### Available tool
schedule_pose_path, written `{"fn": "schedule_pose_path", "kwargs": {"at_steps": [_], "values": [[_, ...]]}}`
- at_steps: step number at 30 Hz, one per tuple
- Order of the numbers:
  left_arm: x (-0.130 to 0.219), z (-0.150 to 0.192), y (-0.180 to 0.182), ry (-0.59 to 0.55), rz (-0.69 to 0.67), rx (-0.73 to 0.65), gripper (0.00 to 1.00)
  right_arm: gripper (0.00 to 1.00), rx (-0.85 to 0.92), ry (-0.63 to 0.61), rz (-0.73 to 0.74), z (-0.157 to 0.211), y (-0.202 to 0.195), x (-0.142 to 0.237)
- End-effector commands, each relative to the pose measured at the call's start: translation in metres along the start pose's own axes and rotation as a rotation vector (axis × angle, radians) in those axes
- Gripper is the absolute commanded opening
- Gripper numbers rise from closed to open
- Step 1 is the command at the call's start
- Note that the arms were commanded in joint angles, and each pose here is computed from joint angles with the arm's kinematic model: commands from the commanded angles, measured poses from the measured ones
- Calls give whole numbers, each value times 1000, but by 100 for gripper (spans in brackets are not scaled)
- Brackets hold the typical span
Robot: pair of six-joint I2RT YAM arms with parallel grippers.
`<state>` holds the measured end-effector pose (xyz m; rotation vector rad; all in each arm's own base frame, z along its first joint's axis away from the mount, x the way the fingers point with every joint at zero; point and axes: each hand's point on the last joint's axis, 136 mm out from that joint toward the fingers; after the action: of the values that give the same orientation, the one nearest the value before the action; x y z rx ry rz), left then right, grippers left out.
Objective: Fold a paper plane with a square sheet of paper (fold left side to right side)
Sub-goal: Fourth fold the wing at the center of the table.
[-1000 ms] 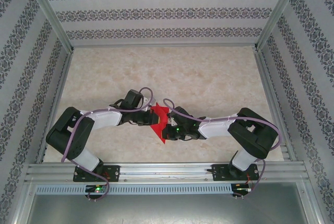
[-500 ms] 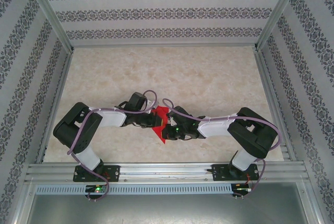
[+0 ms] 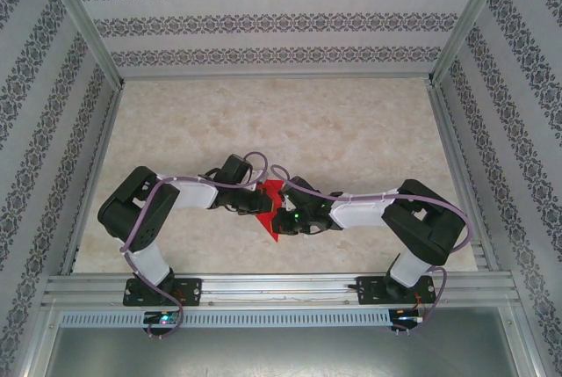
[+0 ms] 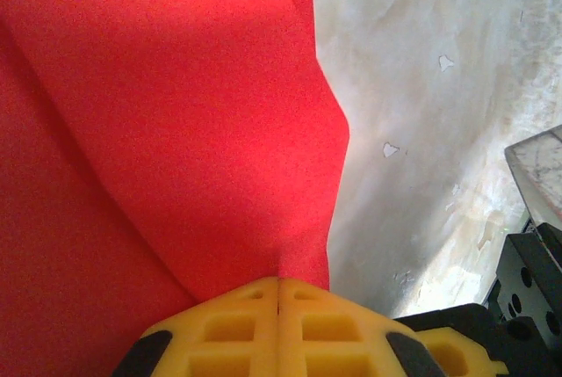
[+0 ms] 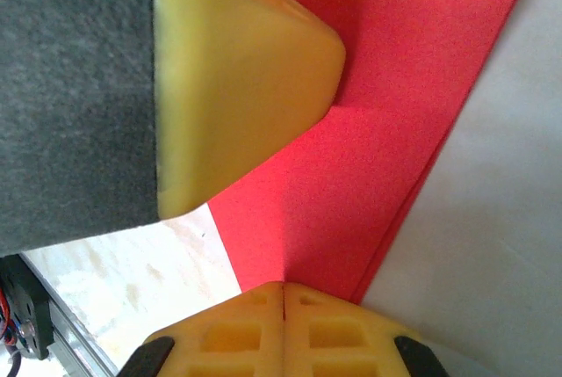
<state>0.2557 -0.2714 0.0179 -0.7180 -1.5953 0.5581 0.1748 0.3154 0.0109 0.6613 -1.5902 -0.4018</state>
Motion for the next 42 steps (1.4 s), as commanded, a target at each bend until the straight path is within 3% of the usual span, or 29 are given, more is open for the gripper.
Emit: {"fn": "schedule_pose_path", "kwargs": {"at_steps": [1,32,42], "values": [[-4,-5,25,-20,-105,2,0,0,-78,146,269,48,-75,-7],[27,-123,54,-194,-120,9,0,0,-92,179,243,59,-76,-15],[36,-143,55,-234,-114,10,0,0,-89,169,226,59,-74,-13]]}}
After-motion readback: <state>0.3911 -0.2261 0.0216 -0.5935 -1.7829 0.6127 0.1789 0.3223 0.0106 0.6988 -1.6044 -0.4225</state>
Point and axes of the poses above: each hand's point on the last joint's axis, 136 mm out from that joint toward the fingers, its own x axis back along the fingers, its own y axis along the line the jaws close on, z = x × y, and after that the axes turned 2 degrees about x, right-handed
